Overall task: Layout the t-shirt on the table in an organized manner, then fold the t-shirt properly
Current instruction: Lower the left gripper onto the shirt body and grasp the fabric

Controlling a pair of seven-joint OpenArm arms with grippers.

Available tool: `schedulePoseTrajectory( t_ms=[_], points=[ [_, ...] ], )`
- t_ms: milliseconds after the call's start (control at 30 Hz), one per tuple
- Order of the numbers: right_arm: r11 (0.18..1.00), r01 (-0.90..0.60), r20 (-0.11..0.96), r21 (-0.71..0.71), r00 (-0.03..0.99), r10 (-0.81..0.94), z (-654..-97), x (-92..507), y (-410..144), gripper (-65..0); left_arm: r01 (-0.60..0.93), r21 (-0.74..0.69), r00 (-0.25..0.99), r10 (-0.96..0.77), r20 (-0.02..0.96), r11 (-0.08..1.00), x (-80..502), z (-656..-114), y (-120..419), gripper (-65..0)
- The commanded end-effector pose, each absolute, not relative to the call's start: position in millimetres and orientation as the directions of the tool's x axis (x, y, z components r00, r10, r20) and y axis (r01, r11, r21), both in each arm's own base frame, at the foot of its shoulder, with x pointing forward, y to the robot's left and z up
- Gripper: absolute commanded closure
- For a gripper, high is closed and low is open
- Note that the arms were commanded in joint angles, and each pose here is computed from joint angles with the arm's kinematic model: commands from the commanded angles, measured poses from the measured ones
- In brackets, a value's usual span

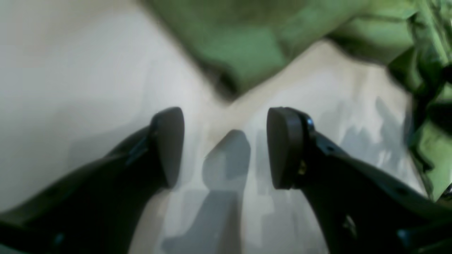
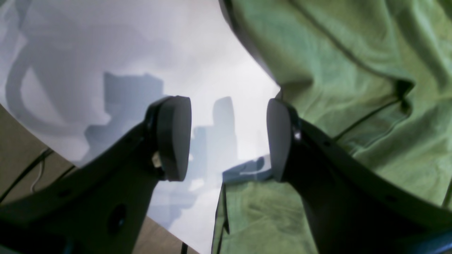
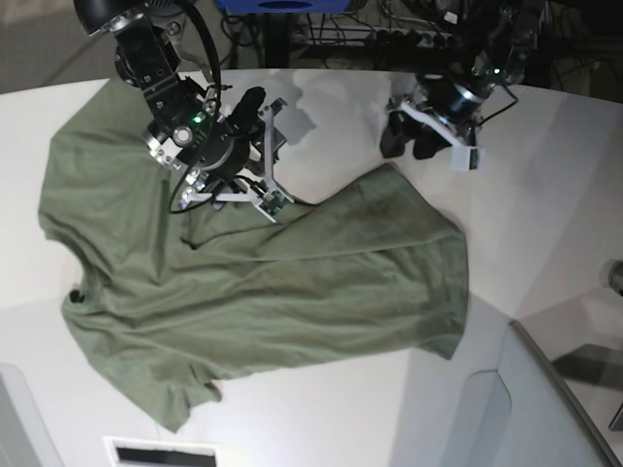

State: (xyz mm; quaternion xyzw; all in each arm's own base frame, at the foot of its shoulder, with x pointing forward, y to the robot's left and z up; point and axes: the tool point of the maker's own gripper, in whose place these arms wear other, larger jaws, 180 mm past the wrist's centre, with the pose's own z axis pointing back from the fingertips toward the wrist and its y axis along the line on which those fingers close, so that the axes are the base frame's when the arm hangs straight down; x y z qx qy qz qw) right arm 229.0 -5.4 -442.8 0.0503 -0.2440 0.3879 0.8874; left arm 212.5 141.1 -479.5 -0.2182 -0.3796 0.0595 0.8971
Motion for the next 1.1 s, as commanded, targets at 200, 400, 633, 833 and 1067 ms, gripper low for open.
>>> schedulePoseTrajectory(
  t_ms=[200, 400, 633, 833, 1067],
  points=[
    [0.7, -0.707, 0.503, -0.099, 0.572, 0.648, -436, 234, -2, -32.6, 0.047, -0.457, 0.707, 0.293, 0.643, 0.888, 228, -488, 129, -35.5],
    [0.702, -0.706, 0.503, -0.099, 0.572, 0.647, -436, 234, -2, -32.6, 0.071, -0.465, 0.708, 0.283, 0.647, 0.883, 236, -487, 119, -5.3],
    [0.701, -0.707, 0.491, -0.096, 0.579, 0.651, -440, 232, -4, -32.6, 0.158, -0.436, 0.634, 0.248, 0.733, 0.886, 260, -445, 123, 0.0],
    [0.7, -0.71, 0.463, -0.083, 0.595, 0.658, -452, 227, -7, -32.3, 0.2, -0.358, 0.529, 0.207, 0.823, 0.912, 302, -389, 133, 0.0],
    [0.7, -0.71, 0.463, -0.083, 0.595, 0.658, -452, 227, -7, -23.9, 0.153, -0.324, 0.529, 0.2, 0.825, 0.934, 361, -384, 152, 0.0]
  ],
)
